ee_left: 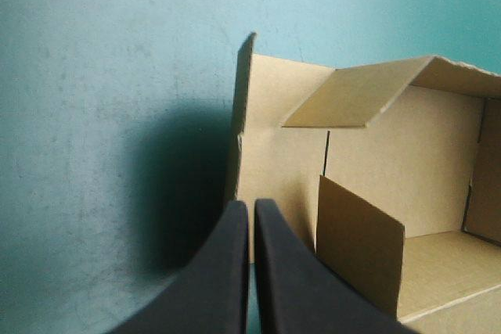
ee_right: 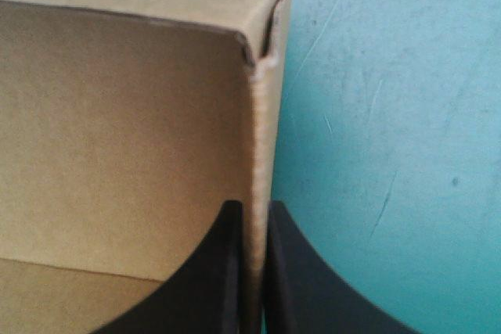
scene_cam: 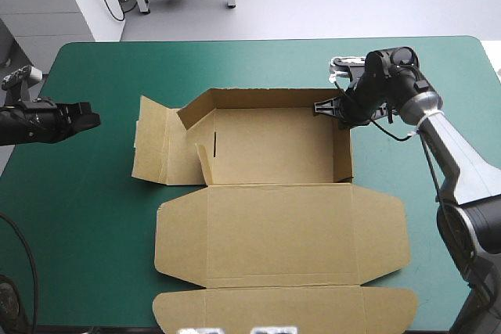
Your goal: Fold the box
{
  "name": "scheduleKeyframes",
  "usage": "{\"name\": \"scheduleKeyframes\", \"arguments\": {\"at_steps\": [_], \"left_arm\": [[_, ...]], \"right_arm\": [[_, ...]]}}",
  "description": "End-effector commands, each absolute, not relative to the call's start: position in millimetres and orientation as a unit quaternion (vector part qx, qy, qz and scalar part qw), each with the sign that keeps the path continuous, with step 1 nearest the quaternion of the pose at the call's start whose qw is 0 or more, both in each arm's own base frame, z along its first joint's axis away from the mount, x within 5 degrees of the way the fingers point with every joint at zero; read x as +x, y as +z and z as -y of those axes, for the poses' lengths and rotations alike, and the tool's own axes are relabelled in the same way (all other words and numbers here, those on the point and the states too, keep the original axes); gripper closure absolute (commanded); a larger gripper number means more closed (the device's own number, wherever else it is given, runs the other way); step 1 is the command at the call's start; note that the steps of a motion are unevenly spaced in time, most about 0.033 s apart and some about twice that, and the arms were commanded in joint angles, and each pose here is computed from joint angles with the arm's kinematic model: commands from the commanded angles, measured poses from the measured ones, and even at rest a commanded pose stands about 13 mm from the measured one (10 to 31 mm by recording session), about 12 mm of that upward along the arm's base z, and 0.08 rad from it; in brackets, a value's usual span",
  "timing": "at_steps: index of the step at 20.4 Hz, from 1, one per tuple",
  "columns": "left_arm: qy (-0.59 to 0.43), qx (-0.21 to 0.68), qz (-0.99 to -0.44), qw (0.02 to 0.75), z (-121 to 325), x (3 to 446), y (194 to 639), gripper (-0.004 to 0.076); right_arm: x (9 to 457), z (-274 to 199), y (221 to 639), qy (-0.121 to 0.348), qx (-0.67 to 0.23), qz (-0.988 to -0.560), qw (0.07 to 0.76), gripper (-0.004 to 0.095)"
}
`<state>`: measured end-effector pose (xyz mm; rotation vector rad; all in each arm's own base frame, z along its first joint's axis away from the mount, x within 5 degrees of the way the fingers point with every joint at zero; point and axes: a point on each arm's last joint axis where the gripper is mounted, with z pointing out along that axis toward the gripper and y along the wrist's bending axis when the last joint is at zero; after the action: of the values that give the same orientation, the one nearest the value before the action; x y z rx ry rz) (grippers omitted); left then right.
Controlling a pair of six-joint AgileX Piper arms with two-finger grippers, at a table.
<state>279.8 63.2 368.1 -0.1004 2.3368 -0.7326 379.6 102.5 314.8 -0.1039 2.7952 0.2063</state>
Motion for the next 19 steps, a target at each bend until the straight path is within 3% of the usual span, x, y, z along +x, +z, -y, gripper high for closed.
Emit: {"name": "scheduleKeyframes", "arguments": {"at_steps": [1,3,5,8,10,14,19], "left_arm": [[-0.297,-0.035,-0.876,0.377,-57.1,274.3,389.3,0.0717],[-0.299,-0.033,-0.877,0.374,-56.7,273.8,389.1,0.0717],[-0.300,-0.028,-0.879,0.370,-56.1,272.9,388.6,0.0717],[-0.297,-0.030,-0.878,0.374,-56.8,273.7,388.8,0.0717],[-0.295,-0.030,-0.878,0.375,-57.0,273.8,388.8,0.0717],[-0.296,-0.028,-0.880,0.372,-56.8,273.3,388.4,0.0717],[-0.299,-0.028,-0.879,0.370,-56.2,273.0,388.5,0.0717]], "right_arm": [[377.9,-99.5,325.2,0.069,-0.040,-0.980,0.181,0.0874],[381.0,-97.6,322.9,0.069,-0.037,-0.980,0.184,0.0806],[383.4,-94.6,317.7,0.067,-0.032,-0.982,0.174,0.0650],[383.1,-91.4,330.0,0.065,-0.021,-0.982,0.175,0.0326],[381.4,-91.2,348.4,0.077,-0.012,-0.978,0.192,0.0205],[356.0,-91.9,367.9,0.124,0.029,-0.972,0.196,0.0188],[327.2,-108.7,332.5,0.118,0.052,-0.983,0.130,0.0193]]}}
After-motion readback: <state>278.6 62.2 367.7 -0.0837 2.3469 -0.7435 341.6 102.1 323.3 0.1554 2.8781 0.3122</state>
